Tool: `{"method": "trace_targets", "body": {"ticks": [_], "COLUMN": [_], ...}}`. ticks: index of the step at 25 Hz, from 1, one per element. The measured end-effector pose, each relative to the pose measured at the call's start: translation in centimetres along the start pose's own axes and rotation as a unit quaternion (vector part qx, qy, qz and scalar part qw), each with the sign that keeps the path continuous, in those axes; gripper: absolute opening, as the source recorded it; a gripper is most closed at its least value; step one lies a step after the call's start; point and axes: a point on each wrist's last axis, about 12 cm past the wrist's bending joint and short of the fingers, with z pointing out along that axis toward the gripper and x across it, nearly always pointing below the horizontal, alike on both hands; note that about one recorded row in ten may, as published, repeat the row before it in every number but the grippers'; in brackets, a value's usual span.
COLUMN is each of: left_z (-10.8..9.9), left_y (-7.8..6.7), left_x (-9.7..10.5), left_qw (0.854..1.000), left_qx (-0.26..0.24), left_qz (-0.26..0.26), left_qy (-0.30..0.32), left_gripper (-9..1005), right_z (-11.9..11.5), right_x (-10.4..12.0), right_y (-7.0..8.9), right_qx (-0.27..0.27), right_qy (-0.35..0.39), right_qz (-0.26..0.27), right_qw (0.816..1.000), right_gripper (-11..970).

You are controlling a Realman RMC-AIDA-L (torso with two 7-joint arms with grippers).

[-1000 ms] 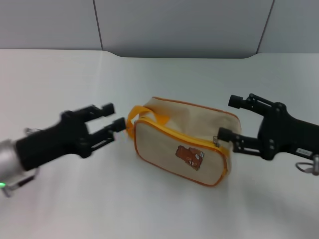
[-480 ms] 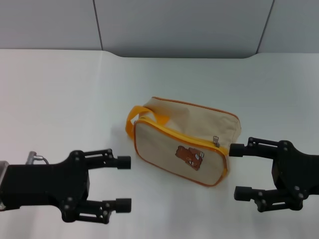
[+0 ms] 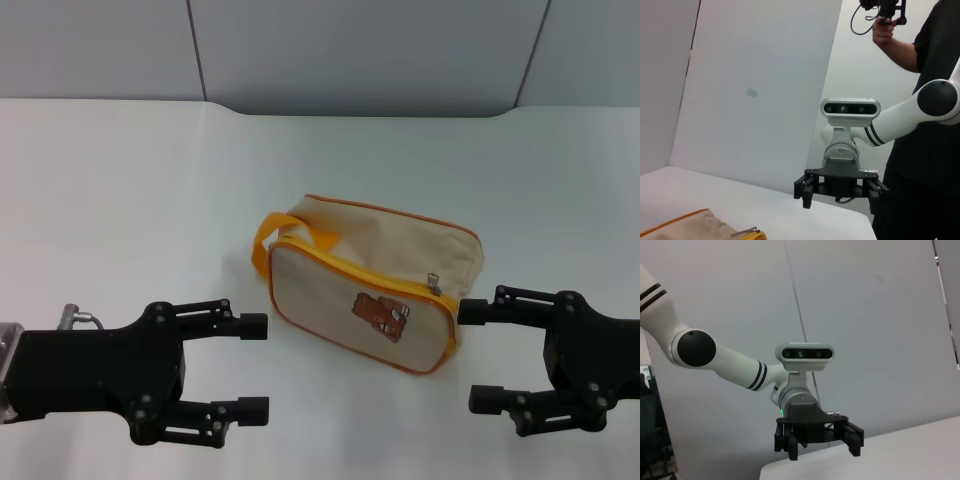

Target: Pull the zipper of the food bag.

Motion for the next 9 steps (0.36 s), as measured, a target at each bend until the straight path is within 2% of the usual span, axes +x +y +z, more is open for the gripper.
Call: {"method": "trace_targets", "body": {"ticks": [9], "left_z": [-0.01], "left_y": [-0.03], "left_x": [0.04], "left_qw": [1.000], "left_qx": [-0.003], "left_qz": [0.001], "left_qy": [-0.003], "left_gripper": [814], "right_z": [0.08], "right_x": [-0.05], "right_y": [-0.03], "right_qx": [-0.004], "right_qy": [0.002], "right_qz": [0.001], "right_qw": [1.000], "right_gripper": [843]}}
